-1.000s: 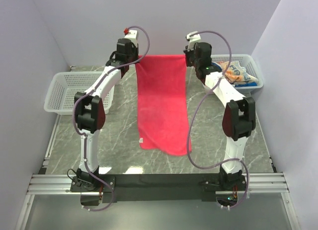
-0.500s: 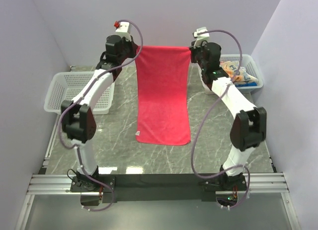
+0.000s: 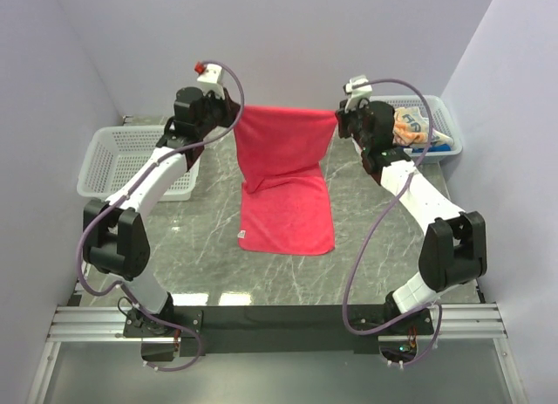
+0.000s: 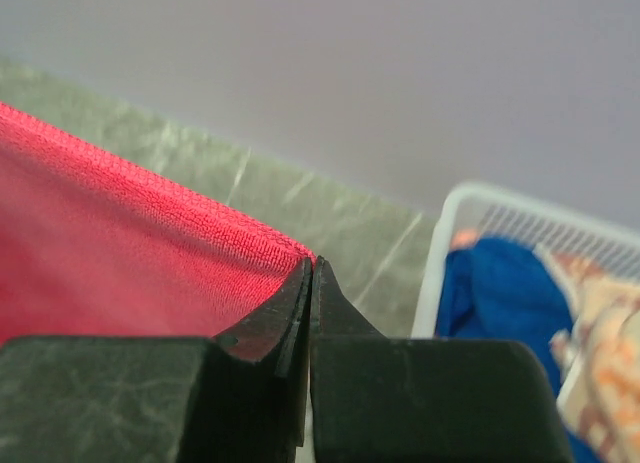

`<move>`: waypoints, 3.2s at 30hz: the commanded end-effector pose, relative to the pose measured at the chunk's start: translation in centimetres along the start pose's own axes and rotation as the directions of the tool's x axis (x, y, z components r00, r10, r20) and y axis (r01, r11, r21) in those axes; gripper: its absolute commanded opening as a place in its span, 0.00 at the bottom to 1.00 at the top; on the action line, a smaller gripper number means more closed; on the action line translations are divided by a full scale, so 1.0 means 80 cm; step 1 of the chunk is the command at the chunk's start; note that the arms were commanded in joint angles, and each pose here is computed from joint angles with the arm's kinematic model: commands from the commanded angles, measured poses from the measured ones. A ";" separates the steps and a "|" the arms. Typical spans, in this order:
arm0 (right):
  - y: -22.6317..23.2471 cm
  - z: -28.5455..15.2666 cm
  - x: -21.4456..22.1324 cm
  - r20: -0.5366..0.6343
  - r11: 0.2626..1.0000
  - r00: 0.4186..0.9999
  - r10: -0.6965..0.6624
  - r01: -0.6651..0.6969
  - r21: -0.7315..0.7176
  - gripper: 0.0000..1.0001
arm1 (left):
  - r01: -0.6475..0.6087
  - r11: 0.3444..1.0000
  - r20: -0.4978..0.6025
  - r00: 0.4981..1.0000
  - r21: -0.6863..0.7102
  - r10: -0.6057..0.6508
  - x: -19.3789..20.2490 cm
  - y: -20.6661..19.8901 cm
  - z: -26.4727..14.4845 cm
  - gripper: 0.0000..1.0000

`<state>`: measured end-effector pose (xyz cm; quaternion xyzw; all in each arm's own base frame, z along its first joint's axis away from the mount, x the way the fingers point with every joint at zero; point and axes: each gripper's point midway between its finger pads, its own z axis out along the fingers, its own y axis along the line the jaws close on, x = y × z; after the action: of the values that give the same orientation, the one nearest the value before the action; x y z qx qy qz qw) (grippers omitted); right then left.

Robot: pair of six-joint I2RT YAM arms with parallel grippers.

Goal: Fold and stack the towels
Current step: Fold the towel

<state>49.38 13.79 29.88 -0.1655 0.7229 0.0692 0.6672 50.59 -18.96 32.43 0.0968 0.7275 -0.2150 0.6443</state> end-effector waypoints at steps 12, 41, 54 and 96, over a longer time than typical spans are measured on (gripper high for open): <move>-0.039 0.008 -0.039 0.050 0.990 0.999 0.017 -0.024 0.140 0.00 | -0.031 0.999 0.022 0.999 -0.035 0.031 -0.024 0.018 0.038 0.01; -0.039 0.073 -0.011 -0.009 0.995 0.999 -0.039 0.040 0.095 0.00 | 0.075 0.997 0.001 0.997 0.020 -0.075 -0.016 0.048 0.069 0.01; 0.035 -0.083 0.139 -0.377 0.950 0.873 0.310 -0.301 0.084 0.00 | 0.358 0.934 -0.374 0.863 -0.021 -0.339 0.156 -0.006 -0.081 0.01; 0.129 -0.265 0.370 -0.636 0.701 0.377 0.674 -0.598 0.389 0.00 | 0.420 0.821 -0.612 0.549 -0.386 -0.569 0.421 -0.060 -0.264 0.01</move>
<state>23.76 13.24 1.98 0.1269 0.9371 0.2315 0.2284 24.42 -19.87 3.38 -0.0798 0.9239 -0.2958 0.2291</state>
